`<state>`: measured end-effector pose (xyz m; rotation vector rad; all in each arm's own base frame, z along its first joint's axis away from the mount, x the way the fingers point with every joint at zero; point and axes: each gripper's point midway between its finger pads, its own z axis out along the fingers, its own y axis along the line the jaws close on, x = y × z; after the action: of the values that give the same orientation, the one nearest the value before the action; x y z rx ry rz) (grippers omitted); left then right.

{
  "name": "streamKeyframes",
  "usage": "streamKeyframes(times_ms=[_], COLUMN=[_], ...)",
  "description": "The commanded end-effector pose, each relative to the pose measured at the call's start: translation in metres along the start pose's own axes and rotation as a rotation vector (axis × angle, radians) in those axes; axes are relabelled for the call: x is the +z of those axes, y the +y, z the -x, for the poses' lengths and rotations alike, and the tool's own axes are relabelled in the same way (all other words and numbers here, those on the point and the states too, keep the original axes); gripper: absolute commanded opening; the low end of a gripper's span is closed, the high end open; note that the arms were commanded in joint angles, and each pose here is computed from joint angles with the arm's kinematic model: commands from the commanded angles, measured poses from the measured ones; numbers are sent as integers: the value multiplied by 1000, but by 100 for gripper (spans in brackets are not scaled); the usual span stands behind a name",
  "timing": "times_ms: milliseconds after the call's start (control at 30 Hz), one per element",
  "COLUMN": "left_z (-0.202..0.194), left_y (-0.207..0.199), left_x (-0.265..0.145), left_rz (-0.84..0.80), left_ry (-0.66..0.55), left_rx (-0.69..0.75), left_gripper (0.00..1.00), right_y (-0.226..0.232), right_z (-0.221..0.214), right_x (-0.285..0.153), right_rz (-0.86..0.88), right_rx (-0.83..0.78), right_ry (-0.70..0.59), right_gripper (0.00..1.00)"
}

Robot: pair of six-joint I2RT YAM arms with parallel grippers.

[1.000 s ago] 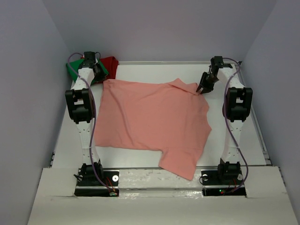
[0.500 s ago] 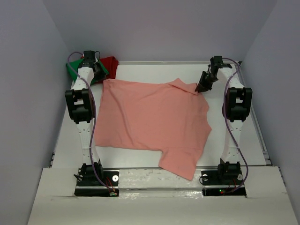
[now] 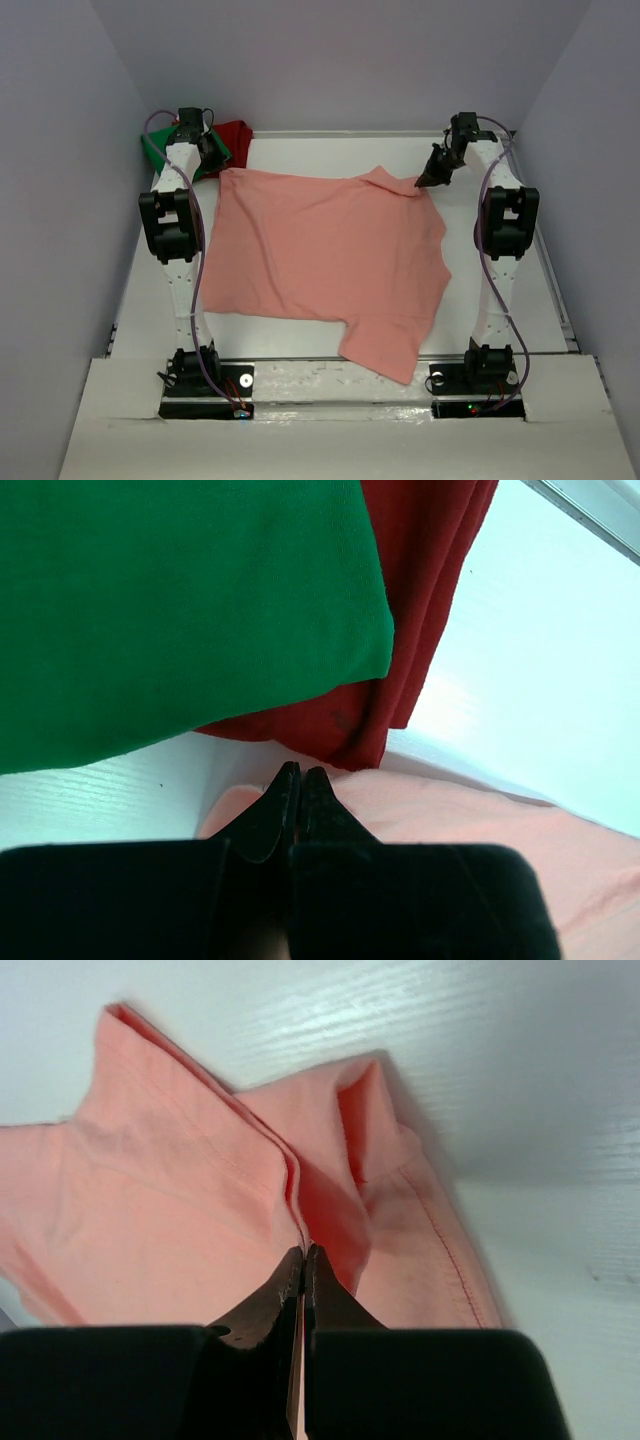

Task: Fold and stack the t-shirts
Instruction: Grap the side of the flattened tshirt furthest away from the robot with both arms

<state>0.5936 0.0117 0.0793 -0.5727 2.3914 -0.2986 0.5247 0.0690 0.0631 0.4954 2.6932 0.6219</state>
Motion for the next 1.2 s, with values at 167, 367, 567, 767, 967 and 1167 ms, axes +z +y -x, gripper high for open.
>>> streamKeyframes(times_ms=[167, 367, 567, 767, 967, 1167], left_z=[21, 23, 18, 13, 5, -8], left_y=[-20, -18, -17, -18, -18, -14], left_x=[-35, -53, -66, -78, -94, -108], left_rz=[-42, -20, -15, -23, -34, -30], left_ry=[-55, -73, -74, -72, -77, -62], left_rx=[30, 35, 24, 21, 18, 21], left_gripper=[0, 0, 0, 0, 0, 0], right_y=[60, 76, 82, 77, 79, 76], right_z=[65, 57, 37, 16, -5, -27], right_x=[-61, -80, -100, -114, -126, -135], right_rz=[202, 270, 300, 289, 316, 314], right_rx=[-63, -75, -91, -108, -109, -89], right_ry=[-202, -190, -176, -165, -140, -104], right_gripper=[0, 0, 0, 0, 0, 0])
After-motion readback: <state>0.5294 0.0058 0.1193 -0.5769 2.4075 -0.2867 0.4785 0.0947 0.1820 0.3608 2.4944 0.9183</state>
